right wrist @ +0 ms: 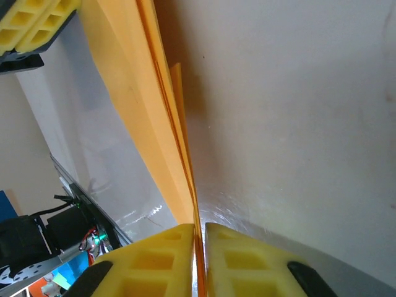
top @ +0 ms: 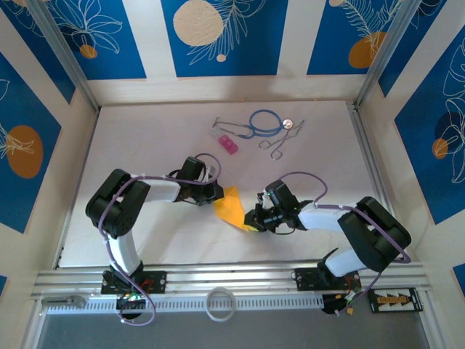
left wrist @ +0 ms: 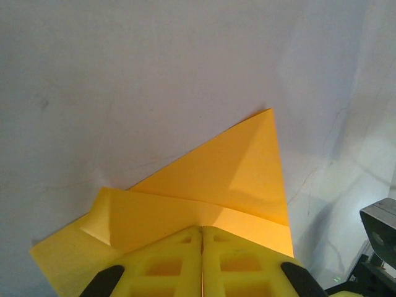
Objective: Fold a paper plane with a square sheet of paper (pick it up from the middle)
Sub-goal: Turn over the paper at the center of the table.
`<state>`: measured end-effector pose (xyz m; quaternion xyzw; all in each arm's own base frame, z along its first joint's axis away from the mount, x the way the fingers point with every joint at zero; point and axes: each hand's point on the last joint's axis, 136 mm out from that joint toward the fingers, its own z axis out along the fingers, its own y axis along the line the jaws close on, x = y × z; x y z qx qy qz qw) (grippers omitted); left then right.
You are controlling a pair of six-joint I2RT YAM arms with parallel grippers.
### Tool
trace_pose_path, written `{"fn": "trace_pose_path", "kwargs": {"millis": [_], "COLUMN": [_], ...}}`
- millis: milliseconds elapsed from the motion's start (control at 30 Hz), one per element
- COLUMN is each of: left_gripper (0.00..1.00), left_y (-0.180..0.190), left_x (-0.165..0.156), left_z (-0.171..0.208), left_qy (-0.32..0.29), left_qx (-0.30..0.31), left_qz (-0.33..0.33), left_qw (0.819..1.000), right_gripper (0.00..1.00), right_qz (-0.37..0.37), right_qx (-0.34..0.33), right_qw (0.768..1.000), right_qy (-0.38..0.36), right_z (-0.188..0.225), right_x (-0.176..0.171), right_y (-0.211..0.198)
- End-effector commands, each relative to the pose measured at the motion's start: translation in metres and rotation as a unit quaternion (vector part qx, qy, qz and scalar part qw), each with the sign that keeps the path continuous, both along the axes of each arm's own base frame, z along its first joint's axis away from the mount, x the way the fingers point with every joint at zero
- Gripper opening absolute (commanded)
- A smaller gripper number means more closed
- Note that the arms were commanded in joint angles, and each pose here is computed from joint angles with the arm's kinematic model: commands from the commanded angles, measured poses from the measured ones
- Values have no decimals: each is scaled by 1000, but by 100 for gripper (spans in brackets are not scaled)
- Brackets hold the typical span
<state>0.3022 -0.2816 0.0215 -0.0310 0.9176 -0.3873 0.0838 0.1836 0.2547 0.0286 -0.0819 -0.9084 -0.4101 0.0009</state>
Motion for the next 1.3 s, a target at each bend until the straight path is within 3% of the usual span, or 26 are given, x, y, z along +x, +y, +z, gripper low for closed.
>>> {"fn": "trace_pose_path", "kwargs": {"millis": [0,200,400,500,633,833,933,1033,1100,1267], "left_gripper": [12,30,41,44,45,47,47,48,48,47], "left_y": [-3,3,46,66,91,133,150,163,169,178], "left_x": [3,12,7,2,-3,-10,-14,-18,-20,-25], "left_z": [26,97,142,153,159,158,155,153,153,150], "left_qy": [-9,-91,-172,-197,-216,-213,-200,-193,-189,-182], "left_qx": [-28,-26,51,77,105,161,174,175,172,167], "left_qz": [2,1,42,70,113,181,209,228,238,249], "left_qw": [1000,996,983,975,964,947,941,938,937,936], "right_gripper": [9,3,1,1,2,2,2,1,1,7], "right_qz": [15,32,37,43,42,101,166,237,271,341], "right_qx": [7,-14,-200,-319,-473,-597,-629,-629,-619,-546], "right_qw": [1000,994,957,919,846,753,716,698,695,725], "right_qy": [-19,-103,-207,-227,-240,-258,-254,-247,-246,-244], "right_z": [7,40,75,91,112,118,101,73,57,23], "right_x": [-2,2,12,17,28,42,42,32,23,-1], "right_y": [-2,-14,-73,-107,-143,-132,-109,-74,-51,8]}}
